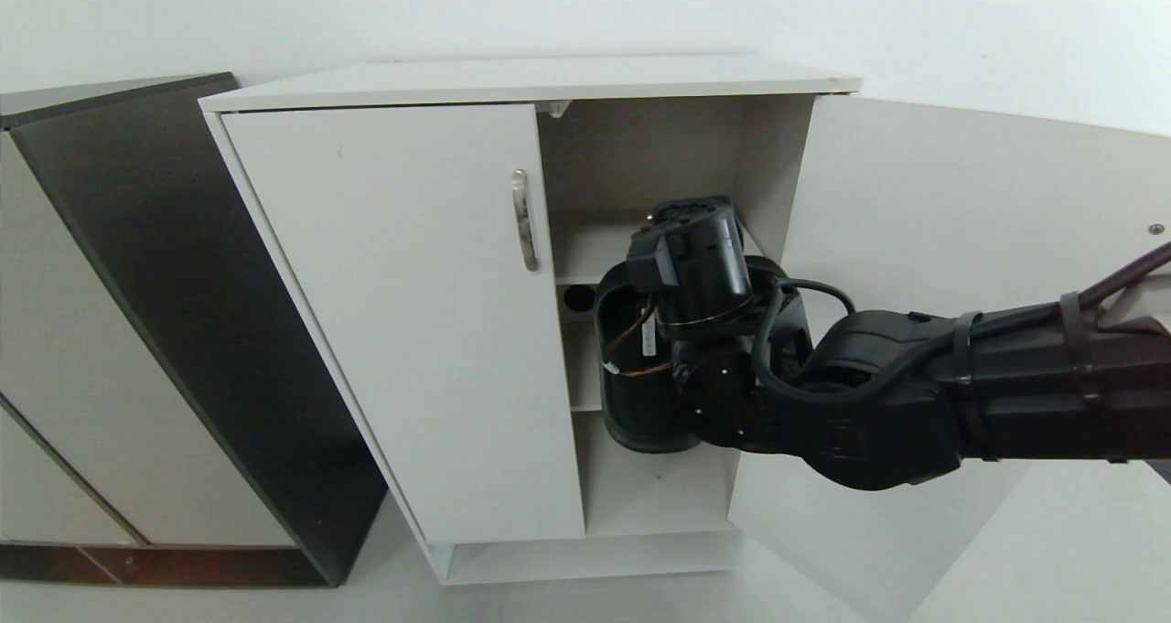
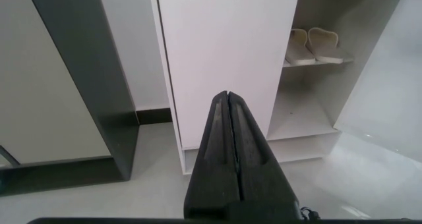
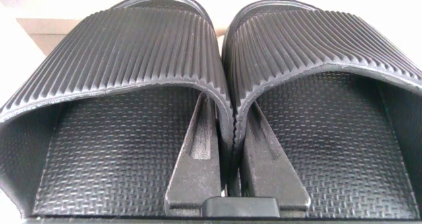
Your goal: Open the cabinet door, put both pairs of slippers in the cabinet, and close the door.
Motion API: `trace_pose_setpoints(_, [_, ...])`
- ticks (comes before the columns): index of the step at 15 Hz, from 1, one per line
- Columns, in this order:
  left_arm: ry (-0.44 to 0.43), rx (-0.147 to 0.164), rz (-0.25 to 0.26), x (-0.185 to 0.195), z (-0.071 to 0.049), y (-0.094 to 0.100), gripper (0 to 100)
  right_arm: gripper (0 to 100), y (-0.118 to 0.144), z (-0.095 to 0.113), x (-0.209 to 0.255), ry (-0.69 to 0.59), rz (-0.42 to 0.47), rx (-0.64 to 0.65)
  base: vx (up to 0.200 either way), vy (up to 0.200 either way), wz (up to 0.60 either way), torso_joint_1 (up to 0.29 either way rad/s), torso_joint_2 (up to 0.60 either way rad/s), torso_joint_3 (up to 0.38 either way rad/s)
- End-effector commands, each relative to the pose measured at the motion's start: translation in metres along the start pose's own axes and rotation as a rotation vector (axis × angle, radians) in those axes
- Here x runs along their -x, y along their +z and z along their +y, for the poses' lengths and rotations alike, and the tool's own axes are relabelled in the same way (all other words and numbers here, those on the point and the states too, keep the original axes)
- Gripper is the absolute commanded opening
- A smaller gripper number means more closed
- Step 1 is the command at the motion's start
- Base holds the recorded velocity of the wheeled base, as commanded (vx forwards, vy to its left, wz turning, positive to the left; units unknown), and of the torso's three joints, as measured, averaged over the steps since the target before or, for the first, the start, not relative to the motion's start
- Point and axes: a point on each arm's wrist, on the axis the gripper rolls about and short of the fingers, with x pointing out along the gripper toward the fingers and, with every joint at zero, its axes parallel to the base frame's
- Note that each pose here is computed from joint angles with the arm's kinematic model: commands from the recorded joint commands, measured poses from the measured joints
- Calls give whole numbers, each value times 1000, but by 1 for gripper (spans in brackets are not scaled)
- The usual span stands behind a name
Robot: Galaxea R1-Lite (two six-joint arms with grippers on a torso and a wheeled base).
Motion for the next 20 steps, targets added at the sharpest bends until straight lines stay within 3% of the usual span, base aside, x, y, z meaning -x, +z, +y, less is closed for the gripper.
trace_pose_setpoints(1, [0,0,0,0,0,0,0,0,-2,0,-1,0,3,4,0,0,0,0,0,0])
trace_pose_setpoints(14, [1,0,0,0,0,0,0,0,-5,-1,-9,16,15,7,200,0,0,-1,2,0])
trace_pose_setpoints(20, [1,0,0,0,0,0,0,0,-2,0,-24,56,15,-7,0,0,0,0,0,0])
